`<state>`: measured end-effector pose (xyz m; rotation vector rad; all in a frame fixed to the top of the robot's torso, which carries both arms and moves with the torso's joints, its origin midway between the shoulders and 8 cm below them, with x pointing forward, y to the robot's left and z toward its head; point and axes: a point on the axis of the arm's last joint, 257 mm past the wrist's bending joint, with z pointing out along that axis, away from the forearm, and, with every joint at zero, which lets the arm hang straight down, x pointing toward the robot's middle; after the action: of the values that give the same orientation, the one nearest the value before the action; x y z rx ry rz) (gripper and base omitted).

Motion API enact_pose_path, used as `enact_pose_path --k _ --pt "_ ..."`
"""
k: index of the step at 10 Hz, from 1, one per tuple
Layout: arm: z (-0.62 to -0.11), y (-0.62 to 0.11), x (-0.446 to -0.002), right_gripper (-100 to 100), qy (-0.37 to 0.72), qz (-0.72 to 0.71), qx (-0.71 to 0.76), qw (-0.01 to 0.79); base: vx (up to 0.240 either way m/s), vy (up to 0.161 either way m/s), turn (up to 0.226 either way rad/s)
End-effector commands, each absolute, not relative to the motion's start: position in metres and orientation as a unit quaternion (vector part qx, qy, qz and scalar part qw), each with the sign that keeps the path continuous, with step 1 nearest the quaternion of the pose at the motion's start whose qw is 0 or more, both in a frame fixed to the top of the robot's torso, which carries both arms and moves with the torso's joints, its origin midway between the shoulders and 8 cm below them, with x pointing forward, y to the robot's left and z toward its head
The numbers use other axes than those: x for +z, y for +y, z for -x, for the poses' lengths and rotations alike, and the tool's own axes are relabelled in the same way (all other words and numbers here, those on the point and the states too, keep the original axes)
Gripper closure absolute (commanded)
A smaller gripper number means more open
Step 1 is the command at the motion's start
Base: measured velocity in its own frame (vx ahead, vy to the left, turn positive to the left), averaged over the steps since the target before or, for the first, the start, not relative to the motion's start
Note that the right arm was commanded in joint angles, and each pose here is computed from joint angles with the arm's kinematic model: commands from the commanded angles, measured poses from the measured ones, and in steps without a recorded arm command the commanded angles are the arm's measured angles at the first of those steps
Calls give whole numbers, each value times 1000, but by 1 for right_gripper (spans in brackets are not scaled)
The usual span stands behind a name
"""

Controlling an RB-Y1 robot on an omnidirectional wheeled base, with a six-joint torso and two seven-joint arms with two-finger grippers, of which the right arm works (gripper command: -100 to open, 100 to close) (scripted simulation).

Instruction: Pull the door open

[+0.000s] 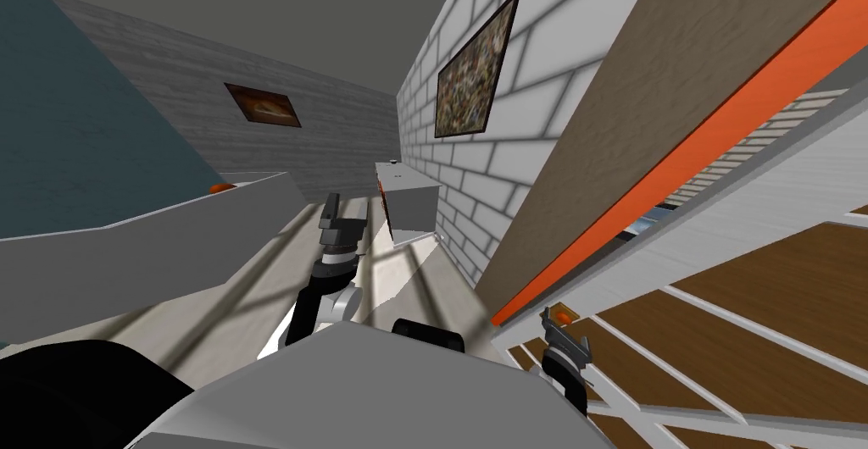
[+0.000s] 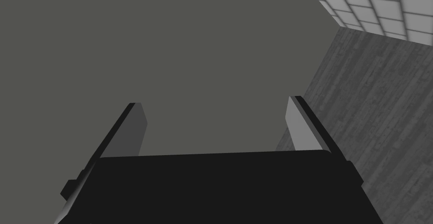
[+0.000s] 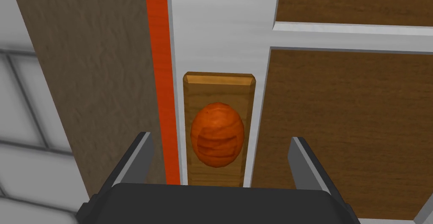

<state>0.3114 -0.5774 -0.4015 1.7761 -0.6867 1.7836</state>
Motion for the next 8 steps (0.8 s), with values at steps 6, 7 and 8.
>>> enact_pose_path --k 6,7,8 --pt "-292 -594 -400 -100 -250 -660 659 258 94 -6 -15" --pt "-292 -594 -400 100 -250 -660 659 258 -6 1 2" --pt "-292 -594 -400 100 -250 -660 659 258 -16 0 0"
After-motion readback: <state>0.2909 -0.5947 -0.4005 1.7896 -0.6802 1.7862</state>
